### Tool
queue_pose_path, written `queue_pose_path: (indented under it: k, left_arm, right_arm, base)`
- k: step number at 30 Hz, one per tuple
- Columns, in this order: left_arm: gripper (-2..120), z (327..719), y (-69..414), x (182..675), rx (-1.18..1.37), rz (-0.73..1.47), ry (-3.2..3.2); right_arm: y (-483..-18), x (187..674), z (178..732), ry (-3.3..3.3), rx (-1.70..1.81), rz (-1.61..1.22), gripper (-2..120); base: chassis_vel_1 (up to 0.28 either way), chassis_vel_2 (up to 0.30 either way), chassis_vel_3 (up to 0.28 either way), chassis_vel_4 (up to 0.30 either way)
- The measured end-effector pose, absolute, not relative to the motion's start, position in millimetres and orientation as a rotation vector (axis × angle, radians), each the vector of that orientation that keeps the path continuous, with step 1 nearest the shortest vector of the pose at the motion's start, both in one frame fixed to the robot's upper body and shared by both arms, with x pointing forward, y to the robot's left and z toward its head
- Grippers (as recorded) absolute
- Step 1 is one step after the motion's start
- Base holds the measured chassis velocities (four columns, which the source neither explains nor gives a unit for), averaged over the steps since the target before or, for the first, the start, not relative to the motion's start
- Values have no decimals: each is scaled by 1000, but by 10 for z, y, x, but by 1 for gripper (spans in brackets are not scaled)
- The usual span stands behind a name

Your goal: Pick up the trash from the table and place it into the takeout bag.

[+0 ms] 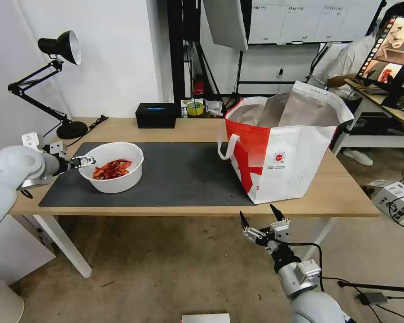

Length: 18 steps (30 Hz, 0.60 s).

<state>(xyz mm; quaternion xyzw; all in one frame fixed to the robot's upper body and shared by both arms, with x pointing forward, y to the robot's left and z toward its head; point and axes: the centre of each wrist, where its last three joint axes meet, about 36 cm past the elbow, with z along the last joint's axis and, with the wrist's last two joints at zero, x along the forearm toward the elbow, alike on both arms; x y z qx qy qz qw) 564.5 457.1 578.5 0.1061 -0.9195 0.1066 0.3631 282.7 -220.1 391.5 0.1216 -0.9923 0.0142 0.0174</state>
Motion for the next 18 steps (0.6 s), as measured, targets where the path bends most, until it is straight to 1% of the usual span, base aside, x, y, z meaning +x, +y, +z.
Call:
queue_pose_path:
  k: [3,18]
  left_arm:
    - [100,5722,4560,5693,295,269,-2349]
    - [100,5694,4507,5759,305,285,-2329]
  right_arm:
    - [-2201,2827,3915,-3083,378,44,100]
    - [-2201,2827,3915,-3083,378,44,100]
  base:
    - [0,0,0,0]
    - [0,0,0,0]
